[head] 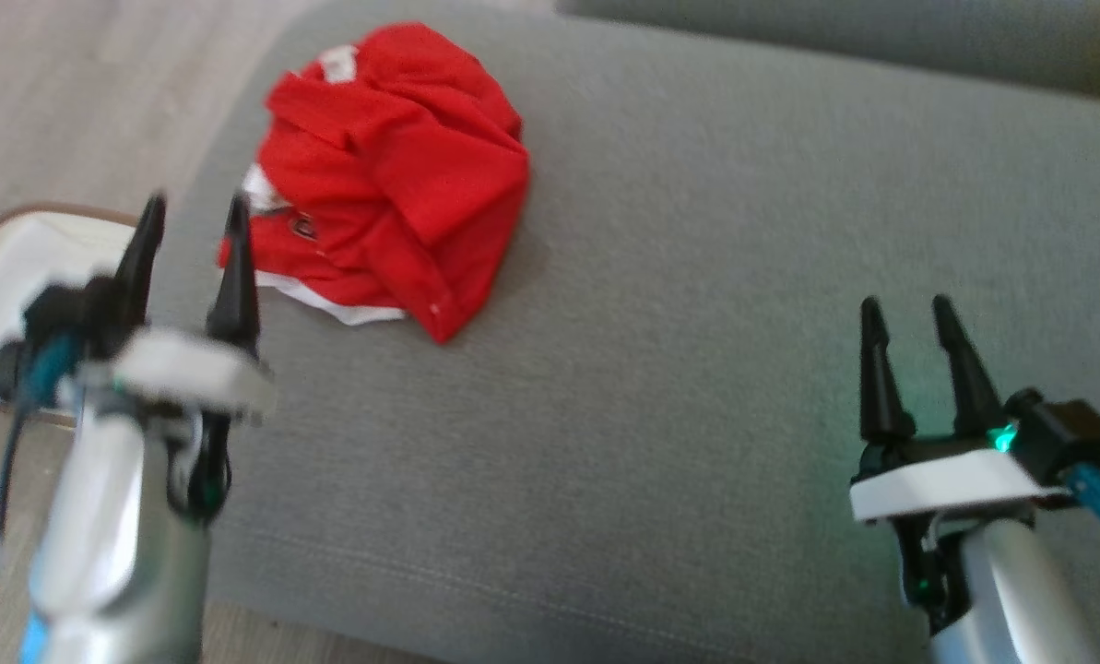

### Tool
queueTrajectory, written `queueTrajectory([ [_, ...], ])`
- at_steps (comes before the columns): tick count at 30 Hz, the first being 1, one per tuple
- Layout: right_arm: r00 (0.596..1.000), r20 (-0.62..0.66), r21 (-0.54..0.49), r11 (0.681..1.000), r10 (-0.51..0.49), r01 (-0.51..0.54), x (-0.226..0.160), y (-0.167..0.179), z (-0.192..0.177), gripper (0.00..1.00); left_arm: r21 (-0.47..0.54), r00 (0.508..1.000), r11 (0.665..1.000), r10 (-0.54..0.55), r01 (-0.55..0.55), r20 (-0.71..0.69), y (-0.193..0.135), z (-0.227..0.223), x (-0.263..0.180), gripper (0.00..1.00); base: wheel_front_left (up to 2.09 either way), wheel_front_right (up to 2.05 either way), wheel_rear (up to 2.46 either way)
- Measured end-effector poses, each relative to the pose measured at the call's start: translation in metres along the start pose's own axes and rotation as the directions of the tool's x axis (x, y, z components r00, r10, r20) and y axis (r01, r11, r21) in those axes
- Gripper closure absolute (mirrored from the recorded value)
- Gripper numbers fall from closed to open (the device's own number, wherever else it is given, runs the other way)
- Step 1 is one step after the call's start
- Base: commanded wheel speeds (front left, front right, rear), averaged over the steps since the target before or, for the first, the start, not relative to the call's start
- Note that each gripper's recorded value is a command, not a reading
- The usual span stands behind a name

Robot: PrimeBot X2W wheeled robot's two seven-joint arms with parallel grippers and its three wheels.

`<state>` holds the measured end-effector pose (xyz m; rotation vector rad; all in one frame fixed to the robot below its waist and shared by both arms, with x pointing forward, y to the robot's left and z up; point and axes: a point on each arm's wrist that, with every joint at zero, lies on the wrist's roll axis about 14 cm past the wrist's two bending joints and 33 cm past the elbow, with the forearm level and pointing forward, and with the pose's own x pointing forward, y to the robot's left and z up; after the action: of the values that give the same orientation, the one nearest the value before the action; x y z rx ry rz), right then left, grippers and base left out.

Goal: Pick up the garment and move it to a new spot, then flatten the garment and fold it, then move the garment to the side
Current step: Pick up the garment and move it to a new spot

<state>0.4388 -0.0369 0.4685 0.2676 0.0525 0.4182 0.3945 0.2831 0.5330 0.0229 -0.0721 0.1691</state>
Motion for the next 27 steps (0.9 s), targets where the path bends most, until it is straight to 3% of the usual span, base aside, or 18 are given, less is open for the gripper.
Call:
queueTrajectory([
  [8, 0.996, 0.008, -0.003, 0.996, -0.093, 0.093, 0.01, -0.042, -0.005, 0.0, 0.027, 0.966, 0.995, -0.089, 0.099, -0.241, -0.018, -0.044, 0.081, 0.0, 0.0, 0.0, 0.0],
  [14, 0.986, -0.04, -0.004, 0.986, -0.164, 0.164, 0.005, -0.072, -0.027, 0.0, 0.09, 0.905, 0.979, -0.134, 0.185, -0.405, -0.032, -0.083, 0.121, 0.0, 0.0, 0.0, 0.0],
  [19, 0.979, -0.039, -0.009, 0.98, -0.199, 0.199, 0.005, -0.087, -0.029, 0.0, 0.092, 0.843, 0.963, -0.172, 0.252, -0.509, -0.047, -0.115, 0.13, 0.0, 0.0, 0.0, 0.0],
  [23, 0.972, -0.049, -0.014, 0.973, -0.231, 0.23, 0.002, -0.1, -0.034, 0.0, 0.1, 0.769, 0.96, -0.146, 0.263, -0.622, -0.039, -0.151, 0.125, 0.0, 0.0, 0.0, 0.0],
  [26, 0.966, -0.047, -0.018, 0.967, -0.253, 0.252, 0.0, -0.109, -0.034, 0.0, 0.091, 0.745, 0.96, -0.142, 0.263, -0.652, -0.04, -0.162, 0.126, 0.0, 0.0, 0.0, 0.0],
  [27, 0.965, -0.047, -0.019, 0.966, -0.259, 0.259, -0.001, -0.111, -0.034, 0.0, 0.09, 0.741, 0.959, -0.146, 0.269, -0.655, -0.043, -0.163, 0.127, 0.51, 0.0, 0.0, 0.0],
])
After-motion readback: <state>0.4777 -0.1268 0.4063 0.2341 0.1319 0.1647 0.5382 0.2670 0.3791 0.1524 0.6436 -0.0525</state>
